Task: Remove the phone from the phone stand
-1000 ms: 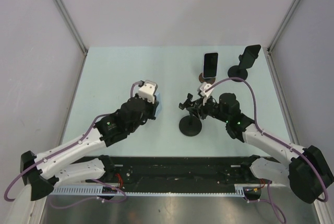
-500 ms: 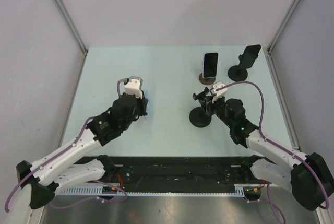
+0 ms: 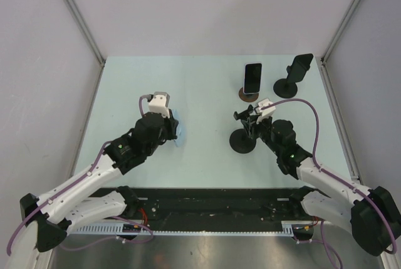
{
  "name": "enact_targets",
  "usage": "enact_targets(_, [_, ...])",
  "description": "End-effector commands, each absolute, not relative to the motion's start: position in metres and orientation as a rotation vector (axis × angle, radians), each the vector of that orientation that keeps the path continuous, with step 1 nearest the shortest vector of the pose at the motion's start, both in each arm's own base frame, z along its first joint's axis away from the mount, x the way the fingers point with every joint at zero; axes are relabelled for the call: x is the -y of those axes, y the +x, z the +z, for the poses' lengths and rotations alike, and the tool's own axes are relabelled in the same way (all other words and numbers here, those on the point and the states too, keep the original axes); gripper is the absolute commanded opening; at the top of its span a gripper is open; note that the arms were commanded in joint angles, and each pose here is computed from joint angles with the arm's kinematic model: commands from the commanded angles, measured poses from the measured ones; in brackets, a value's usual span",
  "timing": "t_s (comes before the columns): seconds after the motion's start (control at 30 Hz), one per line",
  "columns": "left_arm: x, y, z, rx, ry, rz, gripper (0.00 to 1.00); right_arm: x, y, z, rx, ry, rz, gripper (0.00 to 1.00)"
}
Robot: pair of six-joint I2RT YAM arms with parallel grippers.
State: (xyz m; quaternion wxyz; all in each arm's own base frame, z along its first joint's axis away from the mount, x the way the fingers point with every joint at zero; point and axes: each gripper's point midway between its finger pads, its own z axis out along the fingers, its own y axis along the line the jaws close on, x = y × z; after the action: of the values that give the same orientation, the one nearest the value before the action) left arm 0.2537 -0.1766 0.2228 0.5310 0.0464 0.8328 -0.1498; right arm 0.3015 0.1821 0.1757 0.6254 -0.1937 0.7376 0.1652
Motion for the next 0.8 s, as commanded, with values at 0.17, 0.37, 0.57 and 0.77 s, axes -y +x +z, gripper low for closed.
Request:
enact_targets(0.17, [0.176,0.258,0.265,-1.884,0.034,-0.435,0.00,-0.217,0.317,0.221,-1.492,-0.439,0.485,0.00])
enact_targets(0.37, [0.171,0.257,0.265,-1.882,0.024,-0.420,0.00,-0.249,0.344,0.232,-1.431,-0.478,0.524,0.00])
enact_targets(0.57, [0.166,0.254,0.265,-1.884,0.017,-0.420,0.00,-0.294,0.382,0.258,-1.346,-0.528,0.584,0.00])
enact_targets(0.77, [0.160,0.249,0.267,-1.884,0.006,-0.421,0.00,-0.349,0.416,0.248,-1.322,-0.603,0.671,0.00])
